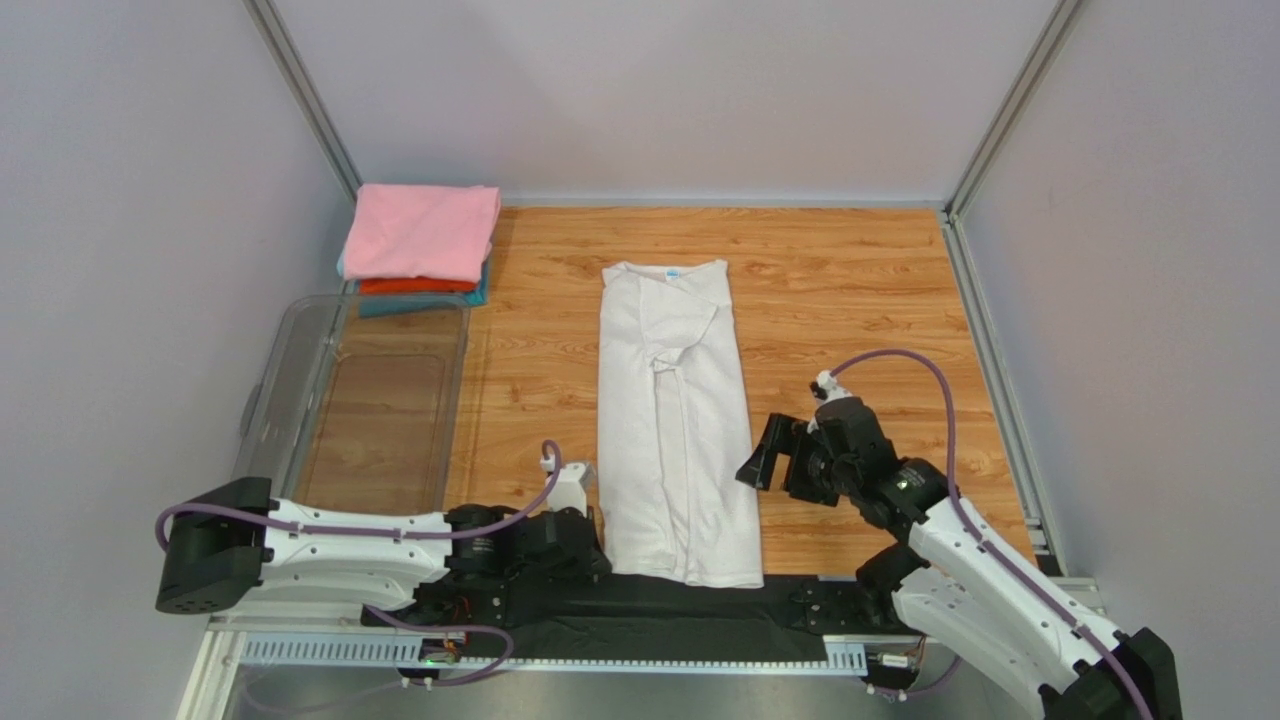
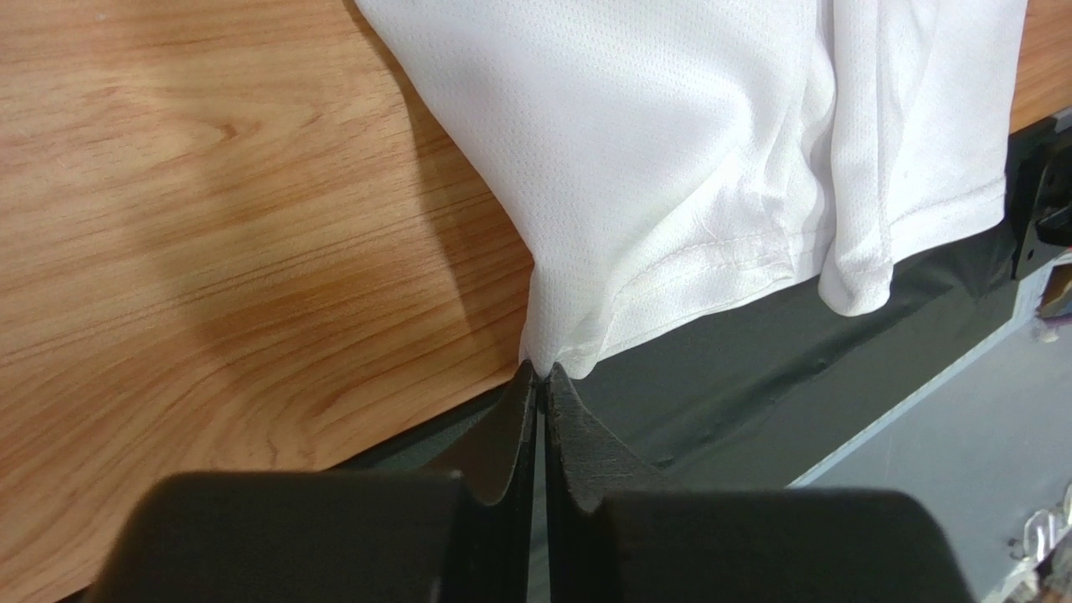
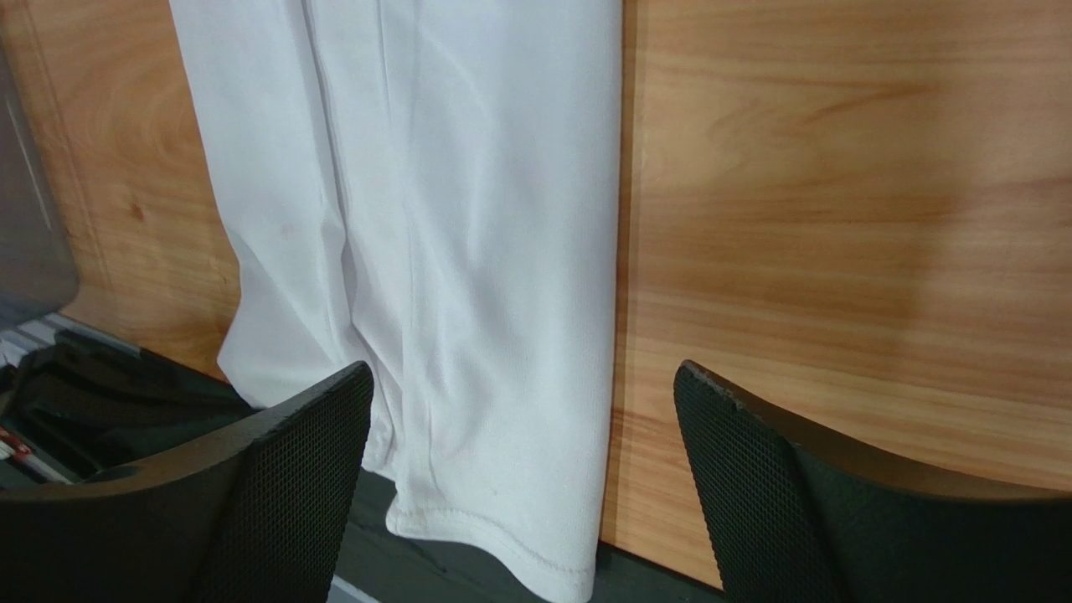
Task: Fold and stack the t-shirts
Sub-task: Fold the tshirt
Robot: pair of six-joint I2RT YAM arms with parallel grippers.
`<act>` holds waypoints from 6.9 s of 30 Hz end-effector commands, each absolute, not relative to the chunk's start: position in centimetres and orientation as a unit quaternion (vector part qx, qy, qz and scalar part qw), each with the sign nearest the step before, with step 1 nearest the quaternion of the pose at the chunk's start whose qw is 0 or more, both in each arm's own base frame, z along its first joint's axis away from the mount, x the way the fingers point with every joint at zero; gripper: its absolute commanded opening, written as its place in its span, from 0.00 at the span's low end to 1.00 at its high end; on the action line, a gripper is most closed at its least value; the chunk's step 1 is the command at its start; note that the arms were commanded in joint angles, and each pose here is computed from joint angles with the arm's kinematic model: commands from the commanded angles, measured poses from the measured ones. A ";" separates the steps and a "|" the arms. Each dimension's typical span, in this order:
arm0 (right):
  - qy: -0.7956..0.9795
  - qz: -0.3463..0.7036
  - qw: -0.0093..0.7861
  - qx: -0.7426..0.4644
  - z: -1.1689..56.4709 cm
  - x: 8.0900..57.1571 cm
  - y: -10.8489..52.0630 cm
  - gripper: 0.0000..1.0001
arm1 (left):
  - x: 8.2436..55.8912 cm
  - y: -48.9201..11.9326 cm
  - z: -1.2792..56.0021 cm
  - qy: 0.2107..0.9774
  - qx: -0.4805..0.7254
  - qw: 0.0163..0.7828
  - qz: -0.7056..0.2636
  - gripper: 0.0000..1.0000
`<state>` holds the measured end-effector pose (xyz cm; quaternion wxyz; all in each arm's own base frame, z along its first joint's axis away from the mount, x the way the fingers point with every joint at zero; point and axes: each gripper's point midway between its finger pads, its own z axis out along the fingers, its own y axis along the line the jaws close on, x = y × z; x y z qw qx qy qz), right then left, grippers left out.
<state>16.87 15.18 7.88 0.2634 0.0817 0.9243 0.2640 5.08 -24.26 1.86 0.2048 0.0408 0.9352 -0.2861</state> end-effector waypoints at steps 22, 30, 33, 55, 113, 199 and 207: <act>0.972 0.209 0.082 -0.072 3.2 2.1 18.5 0.76 | 3.1 -25.1 4.0 0.926 0.040 0.157 -0.341 0.00; 0.973 0.197 0.097 -0.073 2.1 2.6 18.7 0.54 | 3.1 -25.0 4.3 0.925 0.037 0.158 -0.344 0.00; 0.972 0.195 0.112 -0.071 2.2 3.1 18.6 0.48 | 3.1 -24.8 4.3 0.925 0.036 0.159 -0.344 0.00; 0.960 0.158 0.213 -0.091 6.2 7.0 18.6 0.00 | 5.5 -24.8 7.3 0.909 0.027 0.228 -0.347 0.00; 0.938 0.164 0.304 -0.023 11.1 34.8 20.8 0.00 | 31.2 -24.3 11.8 0.909 0.022 0.309 -0.278 0.00; 0.947 0.217 0.212 0.106 2.3 24.8 16.9 0.81 | 19.3 -21.1 0.0 0.945 -0.021 0.159 -0.284 0.46; 0.949 0.215 0.207 0.106 1.8 24.8 17.0 0.74 | 20.1 -20.9 -0.4 0.950 -0.021 0.162 -0.266 0.36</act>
